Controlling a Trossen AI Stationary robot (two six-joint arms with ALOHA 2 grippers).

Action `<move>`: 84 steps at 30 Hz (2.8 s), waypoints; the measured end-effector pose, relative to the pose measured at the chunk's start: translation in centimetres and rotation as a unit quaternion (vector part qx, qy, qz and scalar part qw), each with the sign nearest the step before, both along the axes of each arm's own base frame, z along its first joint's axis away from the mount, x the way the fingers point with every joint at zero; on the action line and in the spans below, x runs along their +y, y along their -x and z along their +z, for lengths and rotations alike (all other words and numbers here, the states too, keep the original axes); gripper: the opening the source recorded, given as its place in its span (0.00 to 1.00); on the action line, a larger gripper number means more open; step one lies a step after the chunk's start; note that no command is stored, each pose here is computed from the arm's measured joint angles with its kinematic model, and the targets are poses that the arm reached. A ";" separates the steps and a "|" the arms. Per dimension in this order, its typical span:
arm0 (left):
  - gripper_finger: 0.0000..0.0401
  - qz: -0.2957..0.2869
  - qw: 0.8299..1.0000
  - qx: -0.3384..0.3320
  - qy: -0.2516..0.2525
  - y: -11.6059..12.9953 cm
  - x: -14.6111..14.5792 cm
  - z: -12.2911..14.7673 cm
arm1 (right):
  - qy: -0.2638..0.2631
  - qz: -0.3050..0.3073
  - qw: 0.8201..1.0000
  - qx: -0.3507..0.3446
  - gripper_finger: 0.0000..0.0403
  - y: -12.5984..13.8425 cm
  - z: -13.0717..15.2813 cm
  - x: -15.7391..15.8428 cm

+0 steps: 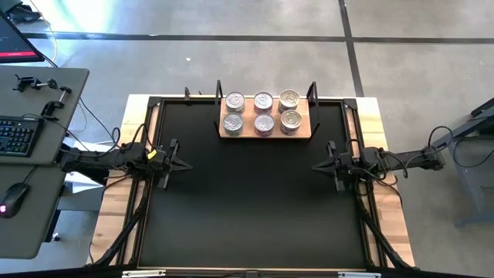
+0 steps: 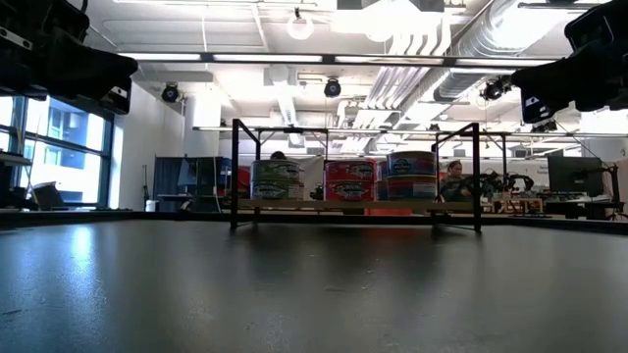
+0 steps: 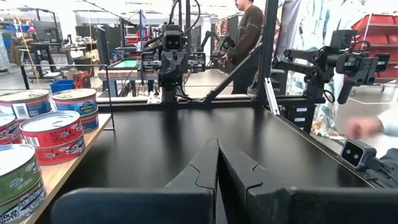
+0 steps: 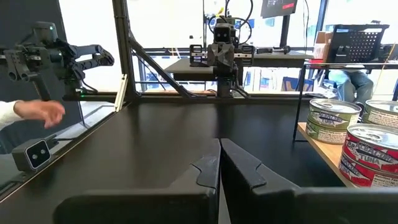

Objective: Stack canned seafood by type on shelf
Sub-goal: Return to Home Position

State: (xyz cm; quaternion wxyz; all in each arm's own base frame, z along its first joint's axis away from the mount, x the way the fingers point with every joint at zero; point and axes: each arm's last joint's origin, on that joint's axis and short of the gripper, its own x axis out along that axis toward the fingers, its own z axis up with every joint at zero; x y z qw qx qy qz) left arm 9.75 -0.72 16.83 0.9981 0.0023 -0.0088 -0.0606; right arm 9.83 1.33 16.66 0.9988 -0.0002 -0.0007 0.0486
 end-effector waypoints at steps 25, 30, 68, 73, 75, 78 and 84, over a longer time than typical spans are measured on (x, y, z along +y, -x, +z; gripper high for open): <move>0.00 0.104 0.994 0.000 -0.017 -0.1 0.6 0.0 | 0.000 0.000 1.000 0.000 0.01 0.0 0.0 0.0; 0.00 0.095 0.995 0.021 -0.018 -0.3 0.6 -0.3 | 0.000 0.000 1.000 0.000 0.01 0.0 0.0 0.0; 0.00 0.054 0.998 0.022 -0.001 -0.3 0.3 -0.4 | -0.003 0.004 1.000 -0.018 0.01 0.2 0.3 0.0; 0.00 0.054 0.999 -0.004 0.002 0.1 0.4 0.1 | -0.002 -0.003 1.000 -0.016 0.01 0.2 0.2 -0.1; 0.00 0.054 0.998 -0.008 0.002 0.0 0.4 0.1 | -0.002 -0.012 1.000 -0.016 0.01 0.2 0.2 -0.3; 0.00 0.055 0.998 -0.004 0.002 0.0 0.4 0.1 | -0.002 -0.032 0.999 -0.016 0.01 0.1 0.2 -0.7; 0.00 0.055 0.998 -0.005 0.002 0.0 0.4 0.1 | -0.001 -0.077 0.997 -0.016 0.01 0.1 0.2 -1.5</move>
